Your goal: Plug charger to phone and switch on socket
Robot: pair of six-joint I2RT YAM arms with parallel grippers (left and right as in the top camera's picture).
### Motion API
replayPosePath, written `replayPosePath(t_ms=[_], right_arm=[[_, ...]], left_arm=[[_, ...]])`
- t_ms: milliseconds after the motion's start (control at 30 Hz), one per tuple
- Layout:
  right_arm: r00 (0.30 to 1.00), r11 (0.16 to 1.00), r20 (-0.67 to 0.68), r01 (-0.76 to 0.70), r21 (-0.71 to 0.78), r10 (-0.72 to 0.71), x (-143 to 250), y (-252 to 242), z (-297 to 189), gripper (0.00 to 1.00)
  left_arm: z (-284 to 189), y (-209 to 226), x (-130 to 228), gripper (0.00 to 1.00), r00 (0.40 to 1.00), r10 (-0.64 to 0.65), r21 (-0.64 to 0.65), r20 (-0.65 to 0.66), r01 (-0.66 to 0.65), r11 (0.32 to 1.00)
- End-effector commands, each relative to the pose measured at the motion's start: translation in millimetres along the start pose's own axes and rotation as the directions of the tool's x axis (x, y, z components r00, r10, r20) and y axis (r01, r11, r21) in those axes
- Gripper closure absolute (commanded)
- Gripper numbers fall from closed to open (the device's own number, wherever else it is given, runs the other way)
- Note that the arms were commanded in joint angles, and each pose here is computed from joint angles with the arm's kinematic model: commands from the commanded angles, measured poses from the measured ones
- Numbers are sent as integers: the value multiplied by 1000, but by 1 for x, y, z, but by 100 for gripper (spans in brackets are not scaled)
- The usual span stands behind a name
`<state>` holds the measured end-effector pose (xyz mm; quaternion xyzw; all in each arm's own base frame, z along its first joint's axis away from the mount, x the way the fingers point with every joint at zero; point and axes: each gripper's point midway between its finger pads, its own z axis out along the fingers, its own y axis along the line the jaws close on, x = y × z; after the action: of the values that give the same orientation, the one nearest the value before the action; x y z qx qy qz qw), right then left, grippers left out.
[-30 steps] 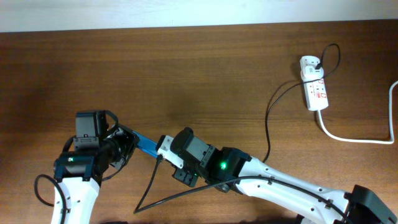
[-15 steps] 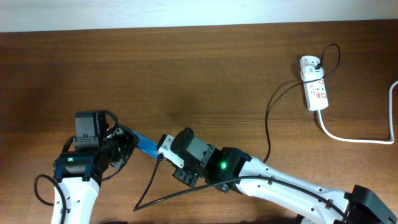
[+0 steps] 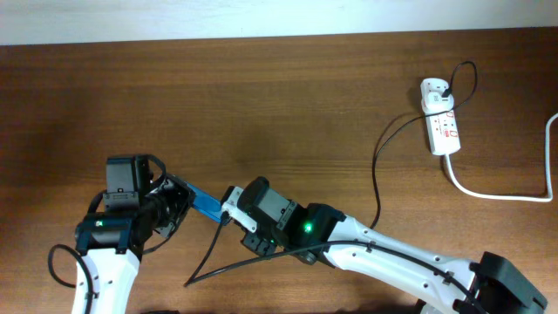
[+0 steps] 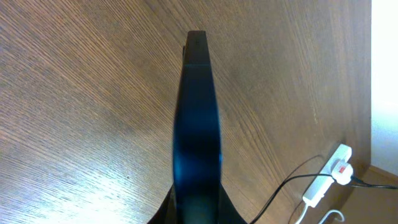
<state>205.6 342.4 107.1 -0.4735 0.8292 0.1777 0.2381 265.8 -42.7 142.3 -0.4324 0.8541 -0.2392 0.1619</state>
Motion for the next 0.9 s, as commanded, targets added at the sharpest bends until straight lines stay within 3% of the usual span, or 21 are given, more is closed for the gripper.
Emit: replayPosePath(t_ms=[0, 367, 867], right_arm=[[999, 999, -7, -48, 11, 48, 0, -8, -5, 96], [989, 978, 19, -144, -153, 149, -11, 20, -12, 96], [985, 979, 48, -162, -123, 168, -18, 14, -12, 96]], left_arm=[[-5, -4, -4, 100, 998, 58, 7, 27, -59, 998], [-5, -4, -5, 100, 998, 58, 2, 34, -58, 998], [-5, -3, -5, 100, 998, 58, 1, 33, -58, 998]])
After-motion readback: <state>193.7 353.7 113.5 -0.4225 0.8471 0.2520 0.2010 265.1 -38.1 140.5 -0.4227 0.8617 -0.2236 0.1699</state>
